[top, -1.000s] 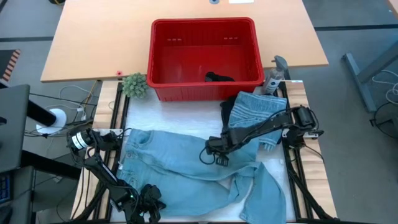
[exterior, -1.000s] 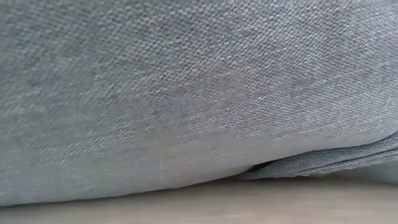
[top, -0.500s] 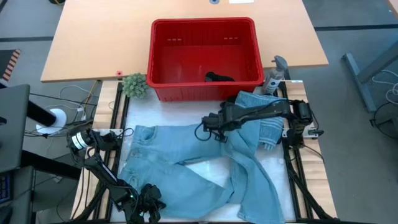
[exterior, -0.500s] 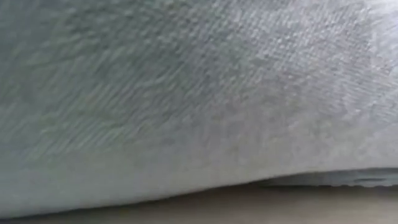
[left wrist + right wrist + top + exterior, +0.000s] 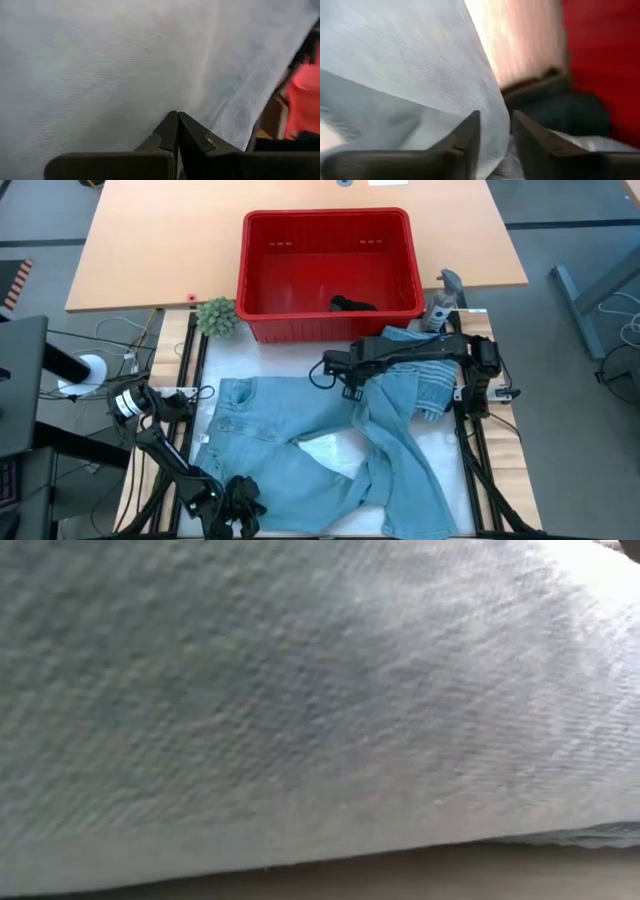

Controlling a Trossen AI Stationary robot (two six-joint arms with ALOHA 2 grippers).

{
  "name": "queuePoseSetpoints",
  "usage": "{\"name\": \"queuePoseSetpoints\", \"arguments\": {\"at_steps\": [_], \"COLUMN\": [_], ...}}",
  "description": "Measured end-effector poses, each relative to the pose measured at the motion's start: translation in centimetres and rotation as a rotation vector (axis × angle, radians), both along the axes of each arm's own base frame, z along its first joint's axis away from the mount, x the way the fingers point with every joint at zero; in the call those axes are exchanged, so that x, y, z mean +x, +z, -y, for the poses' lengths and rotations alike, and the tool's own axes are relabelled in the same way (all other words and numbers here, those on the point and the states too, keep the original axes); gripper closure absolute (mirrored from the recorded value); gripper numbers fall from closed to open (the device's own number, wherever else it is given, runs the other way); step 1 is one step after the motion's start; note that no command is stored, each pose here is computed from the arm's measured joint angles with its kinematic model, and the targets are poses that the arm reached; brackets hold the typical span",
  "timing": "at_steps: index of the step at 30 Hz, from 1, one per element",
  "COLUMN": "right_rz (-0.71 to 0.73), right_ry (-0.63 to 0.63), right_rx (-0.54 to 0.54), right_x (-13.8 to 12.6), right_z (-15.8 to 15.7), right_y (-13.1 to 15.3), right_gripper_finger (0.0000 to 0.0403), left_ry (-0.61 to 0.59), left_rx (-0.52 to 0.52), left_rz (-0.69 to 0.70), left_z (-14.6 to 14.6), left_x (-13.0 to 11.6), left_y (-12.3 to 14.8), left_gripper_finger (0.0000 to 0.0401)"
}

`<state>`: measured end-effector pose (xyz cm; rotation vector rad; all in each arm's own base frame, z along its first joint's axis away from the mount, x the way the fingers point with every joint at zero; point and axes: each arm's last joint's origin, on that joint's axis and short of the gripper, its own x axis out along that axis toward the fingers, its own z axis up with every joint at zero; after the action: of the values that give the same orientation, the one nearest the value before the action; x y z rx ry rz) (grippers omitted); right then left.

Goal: Fold Laundry from Bin
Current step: Fold the blue pants

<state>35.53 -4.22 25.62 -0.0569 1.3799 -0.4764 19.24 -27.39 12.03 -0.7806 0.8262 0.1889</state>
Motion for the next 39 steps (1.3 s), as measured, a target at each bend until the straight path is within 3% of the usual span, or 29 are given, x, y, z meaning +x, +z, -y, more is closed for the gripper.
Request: {"name": "queuePoseSetpoints", "arguments": {"at_steps": [5,11,16,20,25,27,31,34,39], "right_rz": [0.067,0.205,0.307,0.425,0.529,0.549,0.560,0.572,0.580], "right_ry": [0.002,0.052,0.045,0.021,0.017,0.030,0.081,0.094,0.112], "right_rx": [0.003,-0.006,0.034,0.089,0.155,0.147,0.128,0.107,0.119], "right_x": [0.6,-1.3,-5.9,-9.4,-12.1,-13.0,-14.1,-14.5,-14.8], "right_z": [0.1,-1.6,-4.5,-6.9,-9.1,-9.8,-11.0,-11.7,-12.7], "right_y": [2.2,8.4,12.8,15.5,17.2,17.6,17.9,18.0,17.9], "right_gripper_finger": [0.0186,0.0175,0.0187,0.0194,0.0201,0.0203,0.0210,0.0216,0.0226], "left_ry": [0.061,0.154,0.199,0.103,-0.115,-0.082,0.102,0.160,0.100], "left_rx": [0.033,0.137,0.456,0.736,0.794,0.777,0.672,0.504,0.300], "left_rz": [0.138,0.276,0.387,0.333,0.143,0.024,-0.104,-0.039,0.040], "left_z": [-1.4,-4.9,-9.5,-13.2,-17.9,-20.3,-24.7,-27.0,-28.3], "left_x": [0.5,0.0,-0.4,-0.2,0.3,-0.1,-0.9,-0.9,-0.6], "left_y": [3.6,9.3,13.7,15.7,15.5,15.1,15.0,14.6,10.8], "left_gripper_finger": [0.0401,0.0401,0.0401,0.0401,0.0401,0.0401,0.0401,0.0401,0.0401]}}
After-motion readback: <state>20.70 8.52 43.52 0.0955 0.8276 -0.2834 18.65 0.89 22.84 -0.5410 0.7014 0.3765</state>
